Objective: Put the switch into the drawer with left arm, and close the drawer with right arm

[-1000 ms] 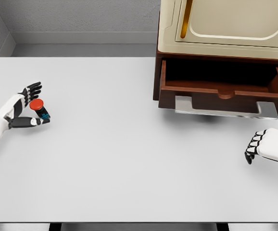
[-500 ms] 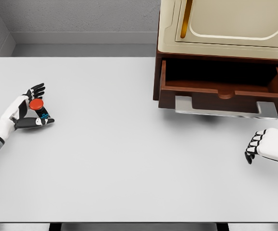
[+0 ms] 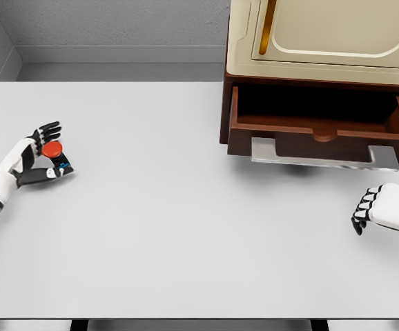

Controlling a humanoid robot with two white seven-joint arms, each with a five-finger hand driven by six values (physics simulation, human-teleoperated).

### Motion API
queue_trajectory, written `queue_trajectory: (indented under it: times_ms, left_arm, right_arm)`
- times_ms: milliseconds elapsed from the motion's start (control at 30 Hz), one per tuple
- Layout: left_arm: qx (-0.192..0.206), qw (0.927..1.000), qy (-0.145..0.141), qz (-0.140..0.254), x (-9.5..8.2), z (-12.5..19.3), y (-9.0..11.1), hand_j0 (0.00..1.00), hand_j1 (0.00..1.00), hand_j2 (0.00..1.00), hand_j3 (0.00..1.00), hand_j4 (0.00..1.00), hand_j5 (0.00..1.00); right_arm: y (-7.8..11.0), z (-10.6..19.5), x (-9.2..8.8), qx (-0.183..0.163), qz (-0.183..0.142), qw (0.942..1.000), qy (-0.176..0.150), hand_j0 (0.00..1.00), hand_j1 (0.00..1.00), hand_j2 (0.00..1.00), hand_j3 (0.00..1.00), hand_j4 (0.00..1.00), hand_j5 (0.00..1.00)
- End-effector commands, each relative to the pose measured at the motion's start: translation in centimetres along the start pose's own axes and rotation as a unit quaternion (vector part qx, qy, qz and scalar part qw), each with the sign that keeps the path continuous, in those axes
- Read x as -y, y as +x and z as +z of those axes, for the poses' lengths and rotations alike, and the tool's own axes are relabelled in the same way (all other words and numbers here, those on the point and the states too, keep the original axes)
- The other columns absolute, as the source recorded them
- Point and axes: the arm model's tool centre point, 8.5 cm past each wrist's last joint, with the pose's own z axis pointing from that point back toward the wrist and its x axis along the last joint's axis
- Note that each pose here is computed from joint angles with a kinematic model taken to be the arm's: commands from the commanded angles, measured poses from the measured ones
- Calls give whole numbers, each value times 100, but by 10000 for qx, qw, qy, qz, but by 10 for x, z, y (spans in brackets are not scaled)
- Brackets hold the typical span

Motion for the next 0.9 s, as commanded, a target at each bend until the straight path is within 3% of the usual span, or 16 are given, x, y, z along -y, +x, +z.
queue_trajectory:
  times_ms: [0, 100, 167, 433, 867]
  left_arm:
    - [53, 10000, 34, -7, -3, 1, 2, 93, 93, 93, 93, 93, 93]
    - [60, 10000, 32, -11, -3, 1, 1, 89, 89, 89, 89, 89, 89]
    - [129, 9999, 34, -46, -3, 2, 3, 78, 78, 78, 78, 78, 78]
    - [86, 9999, -12, -95, 1, 9, -4, 76, 76, 76, 76, 76, 76]
    - [151, 9998, -26, -120, 3, 10, -4, 51, 51, 51, 51, 51, 51]
  right_arm:
    - [0, 0, 1, -3, -15, 10000, -11, 33, 33, 33, 33, 33, 33]
    - [-1, 1, 1, -8, -6, 10000, -9, 33, 33, 33, 33, 33, 33]
    - [-1, 1, 2, -19, 3, 10000, -12, 33, 33, 33, 33, 33, 33]
    - [-1, 1, 2, -19, 3, 10000, -12, 33, 33, 33, 33, 33, 33]
    - [-1, 2, 3, -17, 20, 10000, -2, 32, 32, 32, 32, 32, 32]
